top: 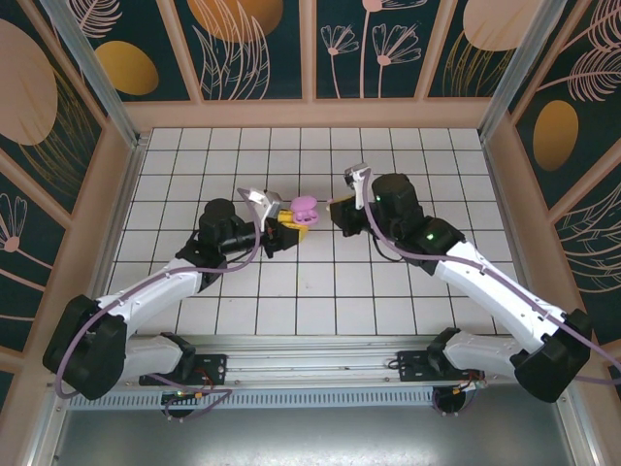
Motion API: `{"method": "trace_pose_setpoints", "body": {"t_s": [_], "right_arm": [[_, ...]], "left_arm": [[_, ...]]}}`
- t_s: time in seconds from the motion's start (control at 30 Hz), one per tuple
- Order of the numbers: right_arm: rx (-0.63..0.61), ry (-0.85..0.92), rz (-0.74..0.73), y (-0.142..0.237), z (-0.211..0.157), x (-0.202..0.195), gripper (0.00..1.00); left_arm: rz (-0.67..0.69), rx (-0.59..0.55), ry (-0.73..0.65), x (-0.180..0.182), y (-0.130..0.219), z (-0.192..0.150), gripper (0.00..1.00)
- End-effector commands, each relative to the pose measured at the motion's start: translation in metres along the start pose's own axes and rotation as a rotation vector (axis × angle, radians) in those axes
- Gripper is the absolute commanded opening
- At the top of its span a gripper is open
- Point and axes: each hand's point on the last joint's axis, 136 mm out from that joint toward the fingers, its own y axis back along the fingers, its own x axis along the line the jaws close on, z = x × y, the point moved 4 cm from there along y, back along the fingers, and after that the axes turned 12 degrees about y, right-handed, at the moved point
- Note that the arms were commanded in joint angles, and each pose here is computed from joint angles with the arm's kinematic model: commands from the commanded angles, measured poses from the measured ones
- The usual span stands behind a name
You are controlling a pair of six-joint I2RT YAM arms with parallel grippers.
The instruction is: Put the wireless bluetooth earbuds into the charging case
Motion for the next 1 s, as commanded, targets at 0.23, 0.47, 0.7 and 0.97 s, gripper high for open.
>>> {"method": "trace_pose_setpoints", "body": {"t_s": [0.23,0.47,0.7,0.97], "right_arm": [[0.007,0.102,0.08,-0.011,0.018,0.023,0.14],[0.041,0.07,0.097,-0.025,0.022,0.035,0.13],[0.086,0.042,0.082,-0.033,0.014,0.04,0.13],[0.106,0.017,0.074,-0.036,0.01,0.04,0.13]], "left_arm": [[-0.048,-0.016,-0.054,-0.012,-0.003,0.01,0.01],[-0.012,-0.03,-0.051,-0.007,-0.003,0.011,0.01],[0.013,-0.045,-0.05,-0.002,-0.003,0.012,0.01],[0.018,-0.052,-0.052,-0.002,-0.004,0.013,0.01]]}}
